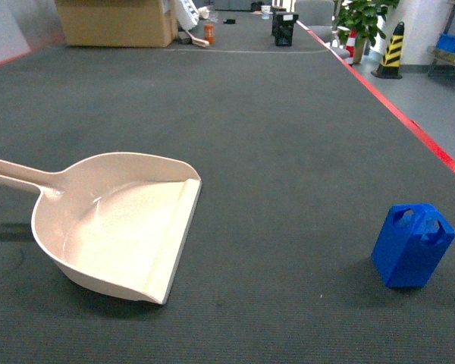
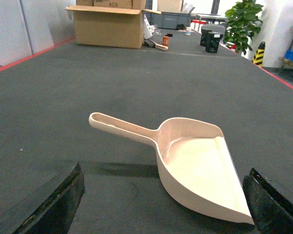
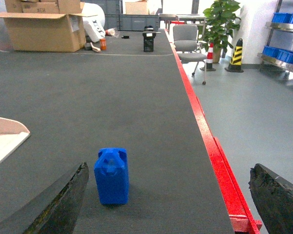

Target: Place part in tray to right shelf

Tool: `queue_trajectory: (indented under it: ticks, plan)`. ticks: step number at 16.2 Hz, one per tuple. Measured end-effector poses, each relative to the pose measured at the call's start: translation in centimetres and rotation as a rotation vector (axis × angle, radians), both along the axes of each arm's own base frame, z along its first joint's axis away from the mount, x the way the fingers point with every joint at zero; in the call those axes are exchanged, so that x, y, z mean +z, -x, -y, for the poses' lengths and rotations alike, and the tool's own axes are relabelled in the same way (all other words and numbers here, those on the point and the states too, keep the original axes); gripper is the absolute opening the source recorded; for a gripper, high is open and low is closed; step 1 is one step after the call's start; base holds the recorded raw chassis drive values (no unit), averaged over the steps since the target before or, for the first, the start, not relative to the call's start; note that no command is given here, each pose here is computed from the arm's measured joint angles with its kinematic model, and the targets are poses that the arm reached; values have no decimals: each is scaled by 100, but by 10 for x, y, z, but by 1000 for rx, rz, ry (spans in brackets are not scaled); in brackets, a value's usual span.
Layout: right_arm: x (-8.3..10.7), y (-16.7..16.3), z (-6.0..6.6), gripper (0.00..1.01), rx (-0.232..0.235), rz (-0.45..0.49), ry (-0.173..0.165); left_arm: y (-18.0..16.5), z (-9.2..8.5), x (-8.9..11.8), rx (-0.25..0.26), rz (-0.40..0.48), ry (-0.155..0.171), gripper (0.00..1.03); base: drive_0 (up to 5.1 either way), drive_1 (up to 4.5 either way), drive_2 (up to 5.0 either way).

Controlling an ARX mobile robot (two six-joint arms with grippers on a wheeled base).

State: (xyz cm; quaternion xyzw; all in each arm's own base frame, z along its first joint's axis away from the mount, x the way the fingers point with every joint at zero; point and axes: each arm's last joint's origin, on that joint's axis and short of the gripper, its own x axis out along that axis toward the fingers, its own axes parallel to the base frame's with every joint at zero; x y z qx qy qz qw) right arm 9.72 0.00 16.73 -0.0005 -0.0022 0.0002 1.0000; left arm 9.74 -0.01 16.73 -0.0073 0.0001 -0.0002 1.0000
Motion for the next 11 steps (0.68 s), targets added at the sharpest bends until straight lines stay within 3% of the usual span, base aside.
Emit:
queue_trajectory:
  ticks: [11]
  plan:
    - [0, 0, 0, 98, 0, 0, 0, 0, 0, 0, 0, 0, 0, 98, 0, 0, 0]
